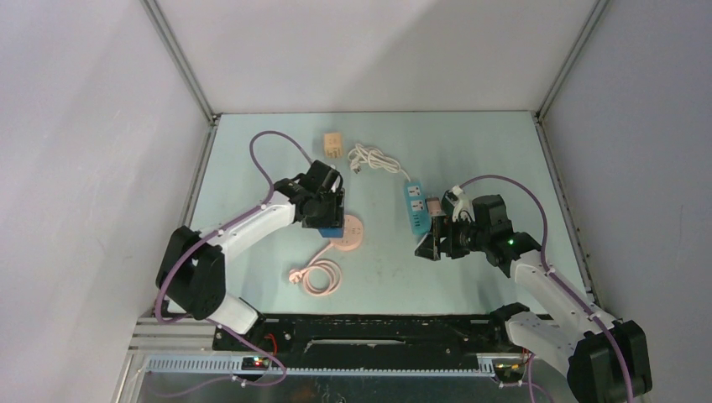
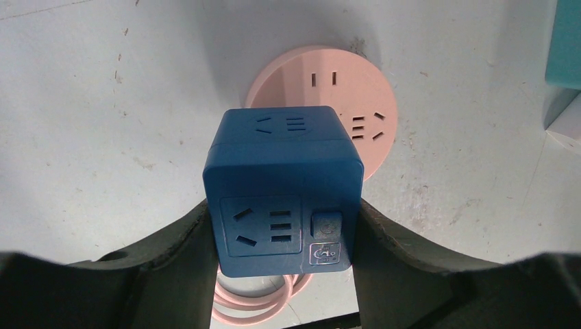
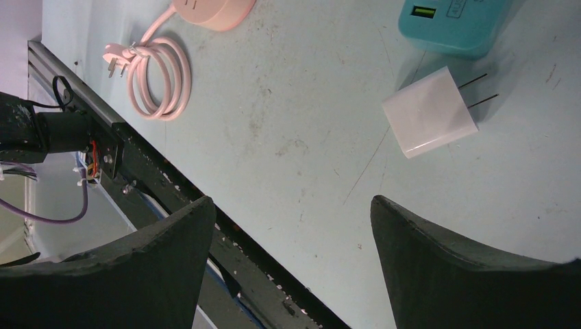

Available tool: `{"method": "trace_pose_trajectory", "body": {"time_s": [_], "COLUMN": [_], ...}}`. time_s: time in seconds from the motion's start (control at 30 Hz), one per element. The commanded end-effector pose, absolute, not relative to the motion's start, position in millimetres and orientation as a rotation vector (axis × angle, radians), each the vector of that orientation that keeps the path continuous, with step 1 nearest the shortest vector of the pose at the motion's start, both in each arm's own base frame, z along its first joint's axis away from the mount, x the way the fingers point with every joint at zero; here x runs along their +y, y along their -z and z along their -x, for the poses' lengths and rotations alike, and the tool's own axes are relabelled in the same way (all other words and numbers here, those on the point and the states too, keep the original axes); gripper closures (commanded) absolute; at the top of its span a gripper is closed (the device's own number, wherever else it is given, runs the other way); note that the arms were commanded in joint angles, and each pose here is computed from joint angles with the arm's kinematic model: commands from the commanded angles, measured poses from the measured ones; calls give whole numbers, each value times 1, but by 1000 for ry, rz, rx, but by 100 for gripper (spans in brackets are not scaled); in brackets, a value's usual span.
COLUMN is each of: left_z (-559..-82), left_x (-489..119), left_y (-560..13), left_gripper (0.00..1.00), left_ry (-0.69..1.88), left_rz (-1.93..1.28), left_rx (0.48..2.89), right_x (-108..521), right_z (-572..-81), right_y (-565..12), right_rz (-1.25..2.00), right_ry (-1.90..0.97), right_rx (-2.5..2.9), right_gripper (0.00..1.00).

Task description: Insert the plug

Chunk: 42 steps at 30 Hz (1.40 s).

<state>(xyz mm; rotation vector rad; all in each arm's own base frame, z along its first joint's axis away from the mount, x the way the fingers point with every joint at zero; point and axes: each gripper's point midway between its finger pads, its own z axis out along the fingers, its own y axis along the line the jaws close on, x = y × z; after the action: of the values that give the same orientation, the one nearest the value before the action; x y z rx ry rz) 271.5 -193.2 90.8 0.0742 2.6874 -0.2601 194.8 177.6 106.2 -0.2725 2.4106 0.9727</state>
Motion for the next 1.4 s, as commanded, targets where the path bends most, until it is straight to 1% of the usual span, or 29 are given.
{"method": "trace_pose_trajectory", "body": {"time_s": [0.0,0.73,1.03,1.37], "left_z": [-276,-279,-279,-268], "left_x": [-199,-190,-180,-178], "left_y": [-100,-76,-52,-28], "left_gripper": [100,100,100,100], "left_ry": [301,183,72,-7], "left_rz": [-76,-57,-51,-59], "left_rx": [2636,2691,2735,2780], "right_x": [179,179,179,178], "right_z": [-197,-197,-197,-198], "right_y": [-109,-109,-109,-108], "right_rz": [292,289,288,283], "right_ry": [-978,-980,-979,-973], "right_rx": [2390,2394,2395,2396], "right_gripper": [14,14,14,14]}}
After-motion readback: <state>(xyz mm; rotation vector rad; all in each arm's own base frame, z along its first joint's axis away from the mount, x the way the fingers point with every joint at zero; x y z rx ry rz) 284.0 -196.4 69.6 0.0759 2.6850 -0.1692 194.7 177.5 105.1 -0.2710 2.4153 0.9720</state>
